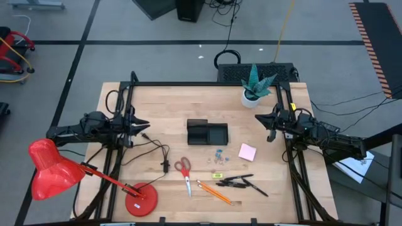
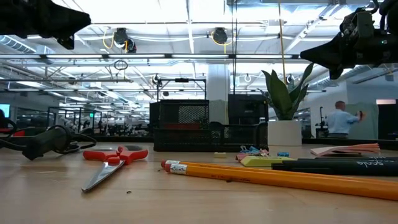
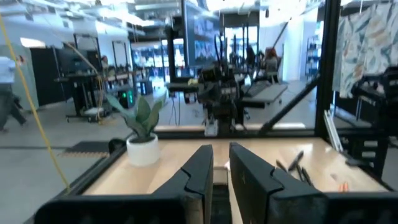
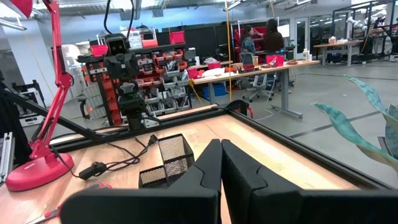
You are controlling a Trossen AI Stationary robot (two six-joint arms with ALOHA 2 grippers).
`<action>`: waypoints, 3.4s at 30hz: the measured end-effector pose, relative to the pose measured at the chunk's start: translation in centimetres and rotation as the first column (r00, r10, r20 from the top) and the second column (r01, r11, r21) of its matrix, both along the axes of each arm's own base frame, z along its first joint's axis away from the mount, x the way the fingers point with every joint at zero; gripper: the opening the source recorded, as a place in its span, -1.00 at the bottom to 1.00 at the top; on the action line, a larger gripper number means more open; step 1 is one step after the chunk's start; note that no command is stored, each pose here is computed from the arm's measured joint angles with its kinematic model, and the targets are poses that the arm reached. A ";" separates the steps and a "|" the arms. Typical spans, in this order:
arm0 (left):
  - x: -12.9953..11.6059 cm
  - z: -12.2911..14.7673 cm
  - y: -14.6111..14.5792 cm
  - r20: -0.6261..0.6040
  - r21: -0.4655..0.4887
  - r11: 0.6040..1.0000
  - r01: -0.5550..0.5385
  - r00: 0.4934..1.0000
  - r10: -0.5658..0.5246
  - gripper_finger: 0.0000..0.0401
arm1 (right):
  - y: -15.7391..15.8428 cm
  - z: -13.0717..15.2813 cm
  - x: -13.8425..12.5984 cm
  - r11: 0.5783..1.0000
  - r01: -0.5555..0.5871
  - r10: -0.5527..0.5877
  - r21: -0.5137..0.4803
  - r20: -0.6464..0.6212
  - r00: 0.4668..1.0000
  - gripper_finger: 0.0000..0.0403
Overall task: Pick and place office supplies into organizer
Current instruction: Put the black pen into the black desk organizer
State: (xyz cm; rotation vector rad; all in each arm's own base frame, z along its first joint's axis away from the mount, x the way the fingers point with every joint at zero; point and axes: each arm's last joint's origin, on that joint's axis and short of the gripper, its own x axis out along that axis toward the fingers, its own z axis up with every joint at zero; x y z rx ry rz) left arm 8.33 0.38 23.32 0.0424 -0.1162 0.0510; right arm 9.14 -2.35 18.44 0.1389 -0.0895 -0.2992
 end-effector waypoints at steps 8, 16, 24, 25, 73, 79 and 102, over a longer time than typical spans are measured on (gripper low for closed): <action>2.7 0.5 0.2 0.005 0.032 0.998 -0.047 0.999 0.047 -0.69 | 0.0 -0.6 0.1 1.000 -0.002 0.002 -0.001 -0.018 1.000 -1.00; 4.3 1.2 0.2 0.051 0.135 0.990 -0.045 0.998 0.038 -0.69 | -0.1 -0.9 0.2 0.997 0.004 -0.006 -0.074 -0.021 1.000 -0.98; 4.4 0.9 0.3 0.023 0.124 0.991 -0.042 0.999 0.039 -0.69 | 0.3 -0.1 0.4 0.989 -0.098 0.104 -0.108 0.050 0.993 -0.75; 4.4 0.9 0.3 0.023 0.134 0.990 -0.049 0.999 0.046 -0.69 | 0.3 0.1 0.4 0.987 -0.111 0.119 -0.117 0.065 0.991 -0.69; 4.4 0.7 0.6 -0.002 0.198 0.969 -0.150 0.988 0.153 -0.69 | 12.5 2.1 15.9 0.892 -0.371 0.392 0.258 -0.851 0.350 -0.17; 4.4 0.7 0.6 -0.003 0.194 0.970 -0.149 0.988 0.153 -0.69 | 14.2 0.0 16.5 0.894 -0.334 0.404 0.300 -0.861 0.309 -0.17; 4.4 0.7 0.6 -0.007 0.165 0.975 -0.146 0.989 0.149 -0.69 | 17.2 -3.8 15.7 0.912 -0.313 0.334 0.264 -0.921 0.199 -0.17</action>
